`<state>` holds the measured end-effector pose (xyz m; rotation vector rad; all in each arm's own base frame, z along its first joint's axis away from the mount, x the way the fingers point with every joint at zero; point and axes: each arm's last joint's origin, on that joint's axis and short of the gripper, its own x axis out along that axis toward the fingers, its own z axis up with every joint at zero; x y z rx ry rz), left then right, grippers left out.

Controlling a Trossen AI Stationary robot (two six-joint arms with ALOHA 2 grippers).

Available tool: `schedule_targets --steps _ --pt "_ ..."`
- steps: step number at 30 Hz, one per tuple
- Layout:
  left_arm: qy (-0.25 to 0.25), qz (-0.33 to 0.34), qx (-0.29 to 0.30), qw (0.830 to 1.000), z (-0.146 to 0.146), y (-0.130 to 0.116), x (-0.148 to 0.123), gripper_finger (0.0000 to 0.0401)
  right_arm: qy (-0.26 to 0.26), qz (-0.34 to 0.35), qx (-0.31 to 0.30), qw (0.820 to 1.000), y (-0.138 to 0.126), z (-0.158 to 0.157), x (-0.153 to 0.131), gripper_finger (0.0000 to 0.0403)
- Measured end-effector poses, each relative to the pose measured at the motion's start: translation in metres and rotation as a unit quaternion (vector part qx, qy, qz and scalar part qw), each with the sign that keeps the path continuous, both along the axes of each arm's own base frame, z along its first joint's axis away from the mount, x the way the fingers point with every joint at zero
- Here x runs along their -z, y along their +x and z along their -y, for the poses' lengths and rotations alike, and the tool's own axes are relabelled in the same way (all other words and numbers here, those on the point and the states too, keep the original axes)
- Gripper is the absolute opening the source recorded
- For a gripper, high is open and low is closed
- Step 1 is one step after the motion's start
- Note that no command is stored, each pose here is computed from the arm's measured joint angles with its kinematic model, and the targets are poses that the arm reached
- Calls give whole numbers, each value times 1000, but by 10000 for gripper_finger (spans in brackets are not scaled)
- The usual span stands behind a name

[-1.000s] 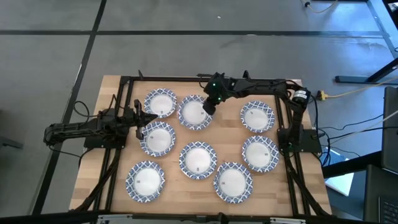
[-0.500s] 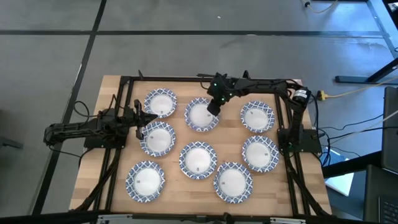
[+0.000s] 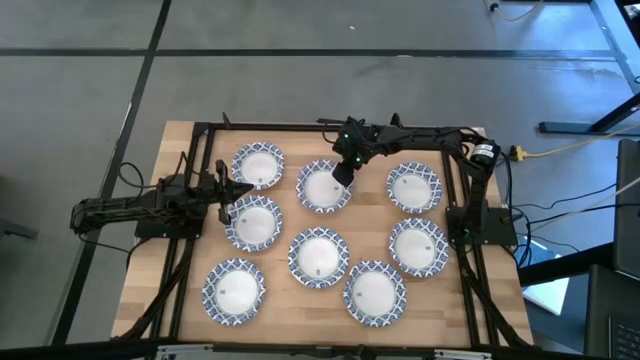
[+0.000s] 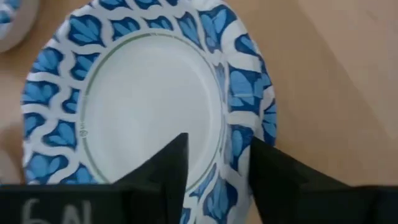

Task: Nest bowls inside each other
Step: Stack the bowl on top of the bowl on the table

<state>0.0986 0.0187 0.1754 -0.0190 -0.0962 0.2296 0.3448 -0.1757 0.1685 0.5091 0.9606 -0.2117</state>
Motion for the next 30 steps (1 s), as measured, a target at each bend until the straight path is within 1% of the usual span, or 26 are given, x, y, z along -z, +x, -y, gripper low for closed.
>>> schedule_targets --steps 4,6,10,15,18,21,25,30 --pt "0 0 0 1000 0 0 0 0 -12 12 -4 1000 1 0 -5 188" --pt "0 0 0 1000 0 0 0 0 -22 17 -10 1000 1 1 -13 196" --pt "0 0 0 1000 0 0 0 0 -53 41 -1 998 3 7 -40 201" --pt "0 0 0 1000 0 0 0 0 -103 32 1 994 -7 7 -73 200" --pt "0 0 0 1000 0 0 0 0 -119 5 18 993 -23 6 -83 200" --pt "0 0 0 1000 0 0 0 0 -114 -21 35 993 -44 7 -90 200" --pt "0 -1 0 1000 0 0 0 0 -119 -15 61 991 -75 5 -97 200" --pt "12 -4 -1 1000 0 0 0 0 -117 4 111 987 -116 -3 -99 200"
